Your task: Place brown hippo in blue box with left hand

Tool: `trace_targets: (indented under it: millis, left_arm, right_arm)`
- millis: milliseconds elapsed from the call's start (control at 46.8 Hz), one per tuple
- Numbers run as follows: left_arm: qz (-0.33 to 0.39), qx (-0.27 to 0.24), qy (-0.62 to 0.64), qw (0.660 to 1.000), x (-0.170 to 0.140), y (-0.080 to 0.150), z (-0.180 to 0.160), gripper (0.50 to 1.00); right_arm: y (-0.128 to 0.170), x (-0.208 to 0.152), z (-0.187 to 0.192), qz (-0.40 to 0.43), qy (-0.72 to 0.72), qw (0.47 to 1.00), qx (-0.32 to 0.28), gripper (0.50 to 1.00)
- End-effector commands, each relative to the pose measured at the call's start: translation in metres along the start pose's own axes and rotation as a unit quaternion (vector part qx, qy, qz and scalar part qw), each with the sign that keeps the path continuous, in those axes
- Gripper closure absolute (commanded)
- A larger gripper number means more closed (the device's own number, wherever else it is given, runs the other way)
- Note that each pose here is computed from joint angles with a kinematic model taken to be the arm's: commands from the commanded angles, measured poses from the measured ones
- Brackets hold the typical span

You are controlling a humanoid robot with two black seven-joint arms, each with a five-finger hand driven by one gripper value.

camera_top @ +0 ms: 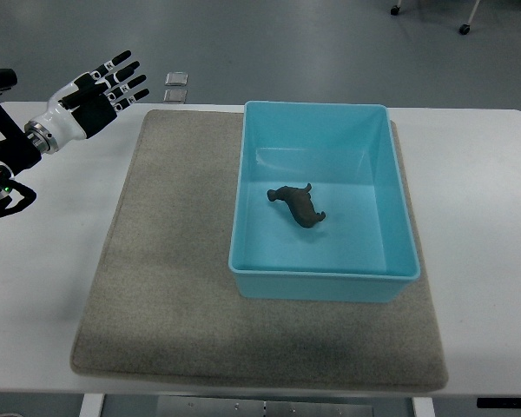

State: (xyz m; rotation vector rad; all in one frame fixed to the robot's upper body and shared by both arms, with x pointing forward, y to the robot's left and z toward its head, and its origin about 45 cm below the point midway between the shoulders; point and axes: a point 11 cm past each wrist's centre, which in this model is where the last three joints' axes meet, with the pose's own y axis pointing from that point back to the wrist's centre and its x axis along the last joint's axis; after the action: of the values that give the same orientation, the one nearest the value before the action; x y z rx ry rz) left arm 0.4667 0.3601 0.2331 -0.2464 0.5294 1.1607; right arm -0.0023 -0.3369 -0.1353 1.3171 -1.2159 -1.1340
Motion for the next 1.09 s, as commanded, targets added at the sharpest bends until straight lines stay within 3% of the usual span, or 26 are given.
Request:
trace_targets:
  millis: [0,1069]
  left_arm:
    - [-0.001,-0.001,0.000,1.000,-0.0009,-0.0008,0.0001,0.500]
    - [-0.004,0.001,0.000,1.000,-0.0037,-0.0033,-0.0016,0.500]
  right_arm:
    - [0.0001,0.0006,0.0007,0.001,0.000,1.000,0.002,0.564]
    - [0.0002,0.0012,0.0000,0.002,0.001,1.000,0.001,0.564]
